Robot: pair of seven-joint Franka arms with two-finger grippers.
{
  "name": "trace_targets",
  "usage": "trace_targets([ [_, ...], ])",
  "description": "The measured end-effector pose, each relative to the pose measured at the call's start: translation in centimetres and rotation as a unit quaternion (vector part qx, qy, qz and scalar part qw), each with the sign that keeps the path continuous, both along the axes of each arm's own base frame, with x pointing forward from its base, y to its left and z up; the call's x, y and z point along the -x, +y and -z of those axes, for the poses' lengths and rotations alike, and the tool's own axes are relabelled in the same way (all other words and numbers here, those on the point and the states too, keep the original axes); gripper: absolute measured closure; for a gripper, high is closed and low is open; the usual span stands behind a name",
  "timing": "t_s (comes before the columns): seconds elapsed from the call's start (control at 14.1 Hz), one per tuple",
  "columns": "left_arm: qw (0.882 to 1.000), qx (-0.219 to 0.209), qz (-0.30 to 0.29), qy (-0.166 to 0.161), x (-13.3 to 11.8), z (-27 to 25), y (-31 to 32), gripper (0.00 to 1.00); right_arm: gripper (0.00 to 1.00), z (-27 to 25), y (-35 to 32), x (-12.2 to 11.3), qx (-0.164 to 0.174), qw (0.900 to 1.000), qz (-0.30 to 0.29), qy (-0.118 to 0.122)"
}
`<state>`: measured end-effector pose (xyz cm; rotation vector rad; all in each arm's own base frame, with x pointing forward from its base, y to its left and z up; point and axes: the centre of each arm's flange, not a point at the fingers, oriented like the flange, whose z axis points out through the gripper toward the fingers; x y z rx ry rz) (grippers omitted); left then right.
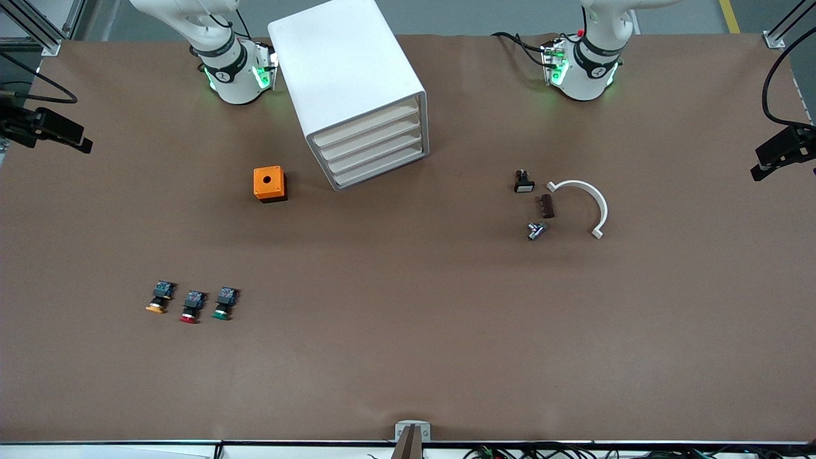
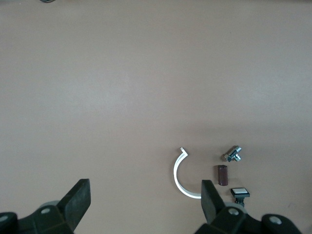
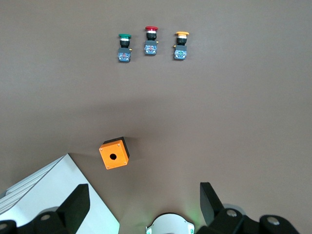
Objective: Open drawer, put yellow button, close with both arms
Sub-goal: 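Reach the left gripper toward the white drawer cabinet's top drawer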
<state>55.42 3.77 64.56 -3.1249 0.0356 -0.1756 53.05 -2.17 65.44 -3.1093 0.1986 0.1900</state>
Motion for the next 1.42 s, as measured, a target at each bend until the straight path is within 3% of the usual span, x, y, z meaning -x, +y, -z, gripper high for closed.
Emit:
trace_targets([
  [0.35, 1.000, 0.000, -0.001, 0.005, -0.2, 0.4, 0.1, 0.00, 0.00, 0.1, 0.0, 0.3, 0.000, 1.000, 0.000, 0.002],
  [0.64, 0.997, 0.005, -0.010, 0.074, -2.0, 6.4, -1.1, 0.00, 0.00, 0.1, 0.0, 0.5, -0.001, 1.000, 0.000, 0.003],
  [0.92, 0.991, 0.000, -0.045, 0.130, -3.0, 11.4, -9.9, 0.00, 0.00, 0.0, 0.0, 0.7, -0.001, 1.000, 0.000, 0.002],
  [1.42, 0.973, -0.039, -0.144, 0.175, -2.0, 18.3, -24.8, 0.00, 0.00, -0.3, 0.1, 0.9, -0.001, 1.000, -0.001, 0.000],
])
